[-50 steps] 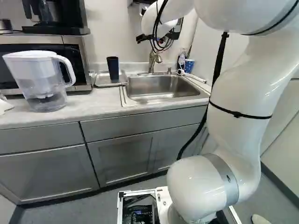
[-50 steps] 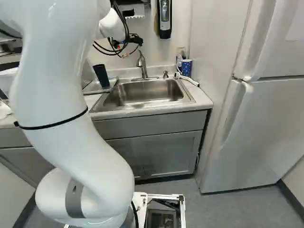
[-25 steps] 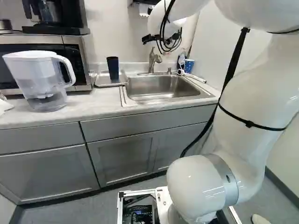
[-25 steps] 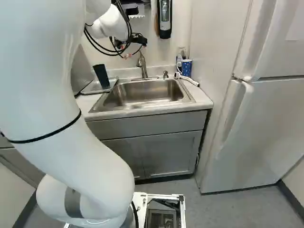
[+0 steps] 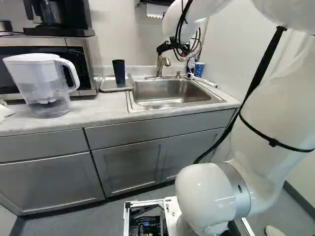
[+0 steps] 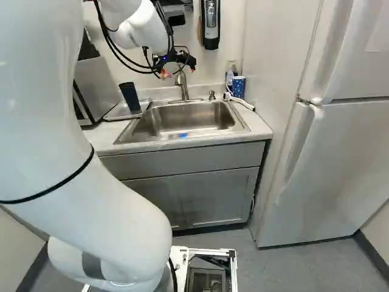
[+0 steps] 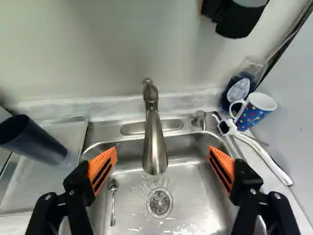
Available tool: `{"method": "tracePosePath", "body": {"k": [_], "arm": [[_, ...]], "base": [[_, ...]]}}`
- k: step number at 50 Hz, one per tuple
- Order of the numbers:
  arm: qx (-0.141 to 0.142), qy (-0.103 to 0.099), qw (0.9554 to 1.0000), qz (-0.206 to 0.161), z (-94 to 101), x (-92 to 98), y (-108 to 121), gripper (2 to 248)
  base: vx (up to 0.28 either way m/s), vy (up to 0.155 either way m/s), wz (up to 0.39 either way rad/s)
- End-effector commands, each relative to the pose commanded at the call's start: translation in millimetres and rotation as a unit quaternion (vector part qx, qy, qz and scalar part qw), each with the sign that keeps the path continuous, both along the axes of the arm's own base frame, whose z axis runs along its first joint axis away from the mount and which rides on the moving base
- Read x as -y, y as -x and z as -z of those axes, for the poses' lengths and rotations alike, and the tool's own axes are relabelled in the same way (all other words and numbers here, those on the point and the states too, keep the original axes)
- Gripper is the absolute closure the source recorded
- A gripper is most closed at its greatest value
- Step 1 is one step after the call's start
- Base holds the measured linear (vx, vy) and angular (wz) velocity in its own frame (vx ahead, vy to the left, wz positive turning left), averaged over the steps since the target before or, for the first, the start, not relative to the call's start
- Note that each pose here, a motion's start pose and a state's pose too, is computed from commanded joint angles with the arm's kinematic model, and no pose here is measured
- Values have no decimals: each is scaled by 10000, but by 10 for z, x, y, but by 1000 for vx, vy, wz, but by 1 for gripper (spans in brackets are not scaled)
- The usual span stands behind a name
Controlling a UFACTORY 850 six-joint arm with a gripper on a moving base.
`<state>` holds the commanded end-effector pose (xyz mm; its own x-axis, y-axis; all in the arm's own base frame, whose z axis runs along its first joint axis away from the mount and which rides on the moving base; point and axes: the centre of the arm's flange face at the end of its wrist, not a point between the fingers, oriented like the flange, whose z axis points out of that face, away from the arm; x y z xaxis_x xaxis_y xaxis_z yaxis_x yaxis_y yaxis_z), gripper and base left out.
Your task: Rinse the cup and place it in the tray
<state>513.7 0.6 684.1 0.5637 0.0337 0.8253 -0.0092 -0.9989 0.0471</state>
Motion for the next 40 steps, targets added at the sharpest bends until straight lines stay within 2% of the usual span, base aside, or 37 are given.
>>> {"method": "tracePosePath", "body": {"k": [9,19,29,40], "arm": [[-463,37,9989,82,66,16,51,3],[-977,77,9950,173,134,33,114,3],[-1488,118,9884,263,195,49,185,3],[-2046,162,9780,362,253,66,269,3]], "base": [[0,0,0],[0,0,0],[0,0,0],[0,0,0]]}}
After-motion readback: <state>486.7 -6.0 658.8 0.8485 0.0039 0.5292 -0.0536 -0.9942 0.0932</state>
